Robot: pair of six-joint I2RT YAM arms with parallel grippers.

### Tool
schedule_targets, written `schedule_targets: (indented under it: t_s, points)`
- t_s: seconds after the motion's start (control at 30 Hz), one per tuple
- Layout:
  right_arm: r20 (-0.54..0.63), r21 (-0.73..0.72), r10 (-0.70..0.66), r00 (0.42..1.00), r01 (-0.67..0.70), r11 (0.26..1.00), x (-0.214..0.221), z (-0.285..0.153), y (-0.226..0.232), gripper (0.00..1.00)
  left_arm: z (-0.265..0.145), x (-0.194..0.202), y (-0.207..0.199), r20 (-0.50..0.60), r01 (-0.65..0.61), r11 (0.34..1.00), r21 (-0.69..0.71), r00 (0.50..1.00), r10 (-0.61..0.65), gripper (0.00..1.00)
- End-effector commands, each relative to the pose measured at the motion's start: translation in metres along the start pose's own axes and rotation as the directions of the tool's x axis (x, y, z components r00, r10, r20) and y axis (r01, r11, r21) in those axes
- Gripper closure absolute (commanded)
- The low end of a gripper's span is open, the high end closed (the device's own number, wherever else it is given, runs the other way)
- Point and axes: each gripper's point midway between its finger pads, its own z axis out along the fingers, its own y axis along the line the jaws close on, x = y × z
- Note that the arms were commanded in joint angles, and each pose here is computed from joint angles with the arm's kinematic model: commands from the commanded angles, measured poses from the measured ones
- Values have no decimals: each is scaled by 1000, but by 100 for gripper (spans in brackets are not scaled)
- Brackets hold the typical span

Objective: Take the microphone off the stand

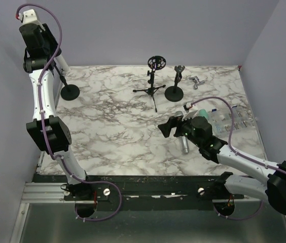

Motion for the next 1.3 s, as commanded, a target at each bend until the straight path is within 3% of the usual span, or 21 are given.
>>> schedule_targets:
  t_s: [0.0, 0.17, 0.4, 0.7, 1.03, 1.27]
  points:
    - [55, -10, -8, 998, 9, 1000, -18, -4, 6, 0, -57, -34, -21, 30, 0, 1000, 0, 1000, 0, 83]
    - [57, -45, 3, 998, -1, 999, -26, -7, 16, 0, -115, -5, -51, -84, 33, 999, 41, 996, -30, 100]
    - [48, -73, 9, 999, -5, 997, -27, -7, 22, 0, -198, 50, -98, -178, 0, 990, 143, 984, 26, 100]
    - [-37, -138, 13, 999, -18, 990, -17, 6, 37, 0, -272, 83, -122, -265, 24, 965, 261, 963, 47, 100]
    - [-54, -164, 84, 995, -92, 982, -21, 4, 47, 0, -335, 44, -135, -197, 32, 935, 353, 980, 41, 100]
    - [-75, -196, 127, 989, -140, 971, -17, 0, 63, 0, -364, 41, -156, -245, 98, 884, 456, 969, 19, 100]
